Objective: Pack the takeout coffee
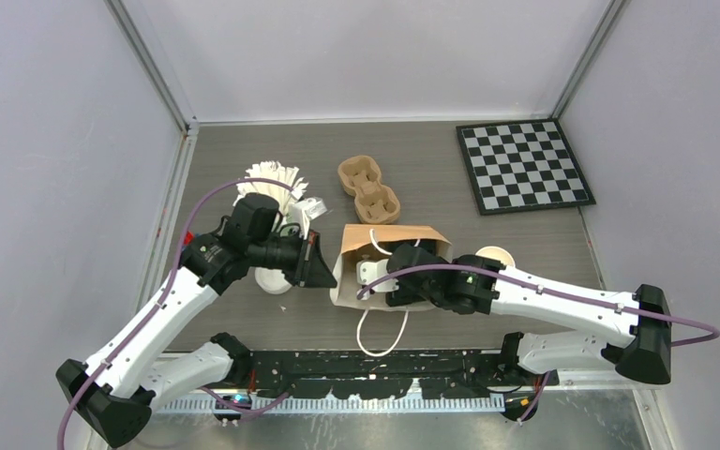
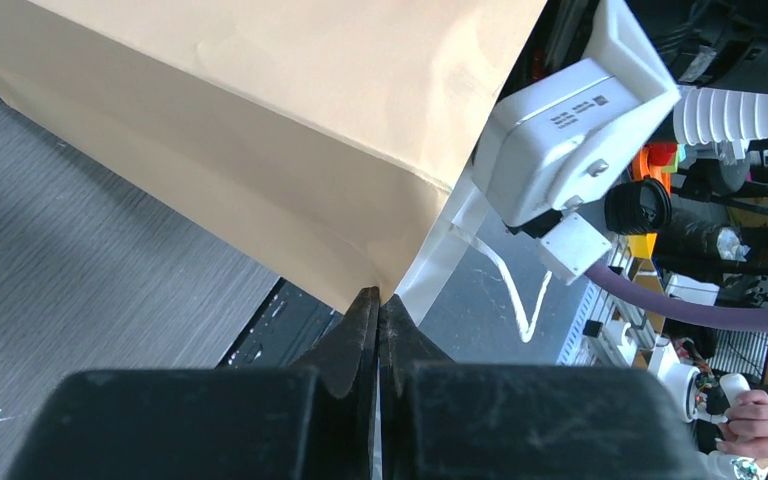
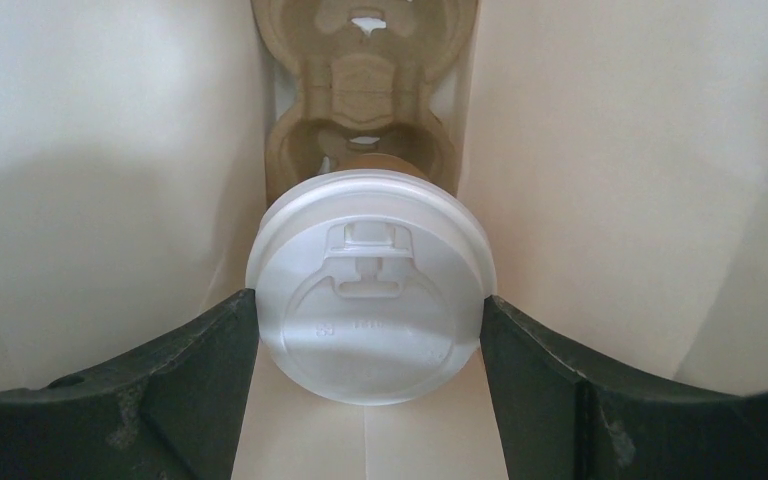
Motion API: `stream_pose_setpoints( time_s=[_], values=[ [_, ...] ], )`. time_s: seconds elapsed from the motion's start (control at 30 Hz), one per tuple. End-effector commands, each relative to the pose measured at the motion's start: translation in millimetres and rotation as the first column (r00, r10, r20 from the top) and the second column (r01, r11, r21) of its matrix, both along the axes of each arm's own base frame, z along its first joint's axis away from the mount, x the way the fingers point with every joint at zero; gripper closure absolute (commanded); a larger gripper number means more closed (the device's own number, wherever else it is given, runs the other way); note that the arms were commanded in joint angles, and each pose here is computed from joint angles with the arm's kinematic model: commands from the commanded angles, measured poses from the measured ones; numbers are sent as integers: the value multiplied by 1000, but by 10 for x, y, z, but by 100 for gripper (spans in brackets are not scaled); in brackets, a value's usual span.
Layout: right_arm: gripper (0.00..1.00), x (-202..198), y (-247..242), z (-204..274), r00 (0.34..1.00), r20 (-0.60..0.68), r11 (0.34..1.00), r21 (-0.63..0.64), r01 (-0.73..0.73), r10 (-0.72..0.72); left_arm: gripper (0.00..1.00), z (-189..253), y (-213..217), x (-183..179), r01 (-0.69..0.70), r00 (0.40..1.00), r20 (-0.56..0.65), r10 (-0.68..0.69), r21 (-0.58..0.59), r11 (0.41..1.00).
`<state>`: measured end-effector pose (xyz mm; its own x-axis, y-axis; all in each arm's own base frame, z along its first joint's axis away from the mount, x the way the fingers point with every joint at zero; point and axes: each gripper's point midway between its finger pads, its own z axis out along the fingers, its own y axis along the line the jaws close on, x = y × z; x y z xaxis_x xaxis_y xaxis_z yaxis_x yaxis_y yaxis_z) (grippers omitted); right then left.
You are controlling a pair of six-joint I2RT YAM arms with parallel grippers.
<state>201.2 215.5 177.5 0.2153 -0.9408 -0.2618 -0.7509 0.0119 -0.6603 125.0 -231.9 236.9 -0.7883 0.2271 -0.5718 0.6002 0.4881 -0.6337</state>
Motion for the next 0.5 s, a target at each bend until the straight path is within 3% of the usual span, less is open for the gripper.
stream_pose_setpoints(
  time_s=[0.0,0.47],
  values=[
    [29,21,25,10,1000,19,1000,21,-12,11,100,144,-38,-83,40,999,22,-39,-63,997],
    [29,95,157,71,998,59,998,52,-34,31,100,152,-35,-110,40,999,14,-39,-69,997]
  ],
)
